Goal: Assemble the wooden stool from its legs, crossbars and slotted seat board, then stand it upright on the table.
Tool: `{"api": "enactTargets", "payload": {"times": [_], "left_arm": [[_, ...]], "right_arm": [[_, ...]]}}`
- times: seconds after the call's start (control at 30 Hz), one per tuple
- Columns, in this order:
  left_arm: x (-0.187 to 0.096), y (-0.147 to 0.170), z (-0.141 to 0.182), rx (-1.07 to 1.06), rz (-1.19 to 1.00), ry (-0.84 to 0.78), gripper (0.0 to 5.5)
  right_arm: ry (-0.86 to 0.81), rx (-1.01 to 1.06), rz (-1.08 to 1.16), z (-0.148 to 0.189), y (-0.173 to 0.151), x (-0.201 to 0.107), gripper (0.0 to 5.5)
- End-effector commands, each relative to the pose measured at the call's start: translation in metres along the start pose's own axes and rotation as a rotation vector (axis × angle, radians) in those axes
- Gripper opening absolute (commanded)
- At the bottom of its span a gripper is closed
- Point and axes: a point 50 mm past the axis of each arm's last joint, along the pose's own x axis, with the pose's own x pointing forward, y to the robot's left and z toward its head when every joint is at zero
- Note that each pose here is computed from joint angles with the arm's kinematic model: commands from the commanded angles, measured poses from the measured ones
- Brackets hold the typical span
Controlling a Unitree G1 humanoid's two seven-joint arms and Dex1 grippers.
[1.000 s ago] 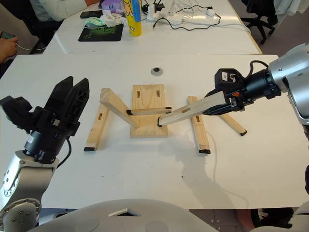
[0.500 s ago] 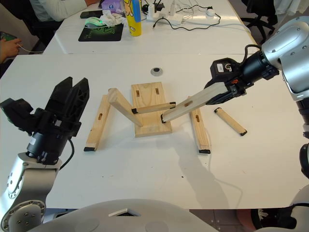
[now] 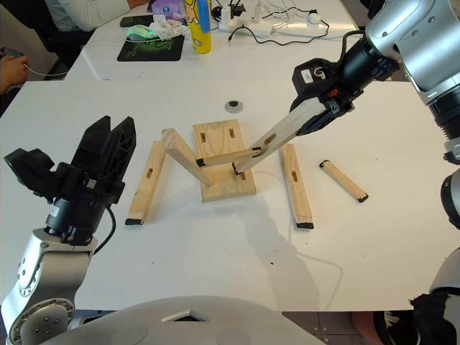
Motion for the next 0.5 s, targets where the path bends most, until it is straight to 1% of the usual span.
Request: {"api": "enactTargets", "payload": {"times": [0.03, 0.1, 0.17, 0.23, 0.33, 0.4, 0.5], "left_arm": [[-0.001, -0.001, 0.000, 0.010, 0.017, -0.012, 3.18], [0.000, -0.001, -0.001, 0.011, 0.016, -0.015, 3.18], [0.002, 0.001, 0.000, 0.019, 0.009, -0.010, 3.18], [0.004, 0.004, 0.002, 0.028, -0.004, -0.006, 3.18], [0.009, 0.008, 0.007, 0.043, -0.022, -0.004, 3.18], [0.013, 0.010, 0.010, 0.053, -0.037, -0.002, 3.18], [0.020, 0.011, 0.016, 0.066, -0.078, 0.003, 3.18]], "right_arm": [[-0.010, 0.035, -0.025, -0.005, -0.001, -0.009, 2.06], [-0.029, 0.071, -0.050, -0.012, -0.002, -0.009, 2.06], [-0.115, 0.124, -0.081, -0.010, -0.007, -0.008, 2.06], [-0.213, 0.166, -0.103, -0.004, -0.010, -0.010, 2.06], [-0.323, 0.171, -0.100, 0.007, -0.007, -0.013, 2.06], [-0.425, 0.181, -0.102, 0.018, -0.007, -0.017, 2.06], [-0.518, 0.182, -0.141, 0.029, -0.007, -0.016, 2.06]]}}
